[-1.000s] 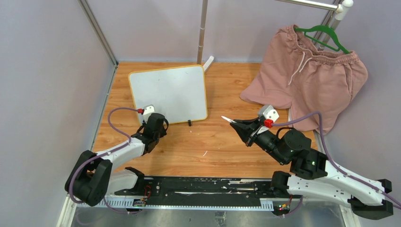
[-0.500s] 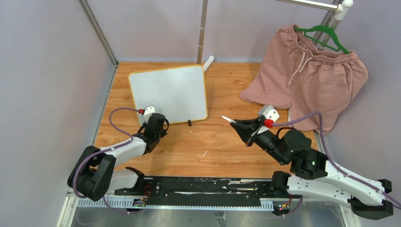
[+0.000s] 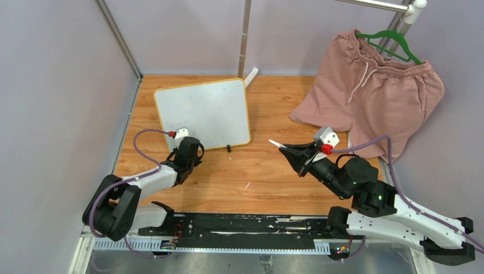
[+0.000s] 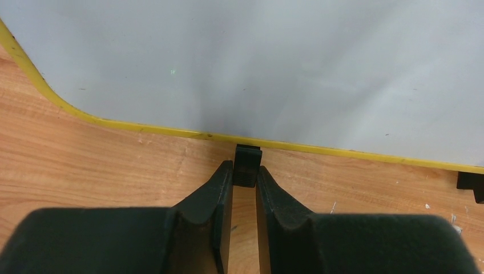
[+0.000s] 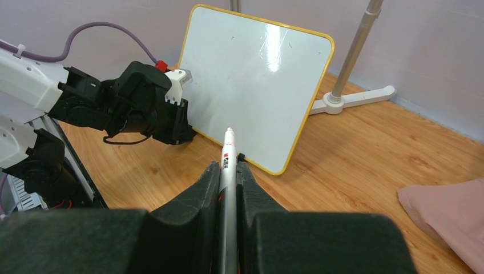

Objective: Write a sentence on the whiteboard
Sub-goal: Move the whiteboard to the center of the board.

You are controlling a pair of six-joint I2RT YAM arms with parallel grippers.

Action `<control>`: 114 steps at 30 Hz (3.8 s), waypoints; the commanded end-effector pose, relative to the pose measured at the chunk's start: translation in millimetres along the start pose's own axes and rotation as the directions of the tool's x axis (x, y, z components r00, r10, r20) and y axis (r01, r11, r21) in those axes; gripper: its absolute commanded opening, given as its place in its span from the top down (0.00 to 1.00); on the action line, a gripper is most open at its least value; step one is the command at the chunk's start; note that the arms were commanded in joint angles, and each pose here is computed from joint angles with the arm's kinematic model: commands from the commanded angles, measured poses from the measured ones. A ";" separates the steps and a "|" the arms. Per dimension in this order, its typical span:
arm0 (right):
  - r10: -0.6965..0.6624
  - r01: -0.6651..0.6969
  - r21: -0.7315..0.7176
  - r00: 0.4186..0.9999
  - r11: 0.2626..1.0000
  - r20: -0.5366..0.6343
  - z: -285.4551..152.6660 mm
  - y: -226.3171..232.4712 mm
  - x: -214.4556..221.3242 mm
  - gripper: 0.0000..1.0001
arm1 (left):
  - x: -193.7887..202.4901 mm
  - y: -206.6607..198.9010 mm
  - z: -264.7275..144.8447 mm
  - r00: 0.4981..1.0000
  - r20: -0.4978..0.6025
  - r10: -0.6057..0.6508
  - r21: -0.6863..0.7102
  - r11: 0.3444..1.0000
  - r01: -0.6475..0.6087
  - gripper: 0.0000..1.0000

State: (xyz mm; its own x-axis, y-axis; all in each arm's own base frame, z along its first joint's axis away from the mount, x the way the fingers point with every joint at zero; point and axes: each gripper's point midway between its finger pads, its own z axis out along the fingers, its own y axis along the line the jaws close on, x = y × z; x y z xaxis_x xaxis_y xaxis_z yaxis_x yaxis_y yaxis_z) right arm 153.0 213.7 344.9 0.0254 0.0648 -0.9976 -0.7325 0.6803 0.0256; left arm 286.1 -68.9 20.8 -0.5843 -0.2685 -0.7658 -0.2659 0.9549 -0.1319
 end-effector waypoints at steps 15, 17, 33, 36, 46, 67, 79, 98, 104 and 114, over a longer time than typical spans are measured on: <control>0.014 -0.014 0.028 1.000 1.000 0.008 -4.7 -5.5 1.2 1.00 | 22.7 -62.0 -16.2 0.997 0.007 0.070 0.233 0.970 -0.070 1.00; 0.014 -0.014 0.028 1.000 1.000 0.007 -4.8 -5.6 1.5 1.00 | 23.2 -68.0 -18.5 0.997 0.013 0.077 0.252 0.965 -0.077 1.00; 0.031 -0.031 0.032 1.000 0.999 -0.004 -8.8 -7.0 6.9 1.00 | 26.8 -143.3 -24.4 0.987 0.041 0.158 0.438 0.884 -0.160 1.00; 0.030 -0.030 0.037 1.000 0.999 -0.004 -10.5 -8.6 6.2 1.00 | 29.3 -154.2 -25.0 0.986 0.043 0.164 0.450 0.878 -0.165 1.00; 0.021 -0.021 0.059 1.000 0.998 -0.003 -16.8 -15.4 4.6 1.00 | 41.7 -166.0 -26.2 0.993 0.014 0.117 0.435 0.893 -0.111 1.00; 0.033 -0.034 0.042 0.999 0.999 0.012 -14.4 -11.2 -4.2 1.00 | -13.4 -109.9 -87.9 0.990 0.130 0.047 0.381 0.920 -0.094 0.30; 0.038 -0.038 -0.019 0.999 0.999 -0.018 0.8 6.4 2.1 1.00 | -105.5 -28.6 -107.3 0.973 0.159 -0.166 0.343 0.934 0.103 0.12; 0.055 -0.061 -0.038 0.985 0.997 -0.162 47.0 27.2 25.4 1.00 | -167.7 -60.1 -58.0 0.845 0.015 -0.535 0.688 0.618 0.380 0.00; 0.079 -0.083 -0.022 0.984 0.996 -0.158 72.1 21.7 28.5 1.00 | -179.2 -59.5 -60.0 0.858 0.060 -0.510 0.690 0.643 0.334 0.00; 0.101 -0.097 0.036 0.990 0.995 -0.100 90.8 6.5 38.0 1.00 | -172.9 -60.8 -51.3 0.834 -0.056 -0.549 0.783 0.494 0.378 0.10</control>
State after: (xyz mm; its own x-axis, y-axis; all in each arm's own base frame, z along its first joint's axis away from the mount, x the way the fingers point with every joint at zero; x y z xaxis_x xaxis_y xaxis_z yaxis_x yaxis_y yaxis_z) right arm 203.4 292.0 293.8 -0.1716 -0.0373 -0.9845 -0.7280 0.6781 0.1012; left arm 368.8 -87.5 180.1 -0.3965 -0.7255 -0.5625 0.1484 0.5540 -0.8192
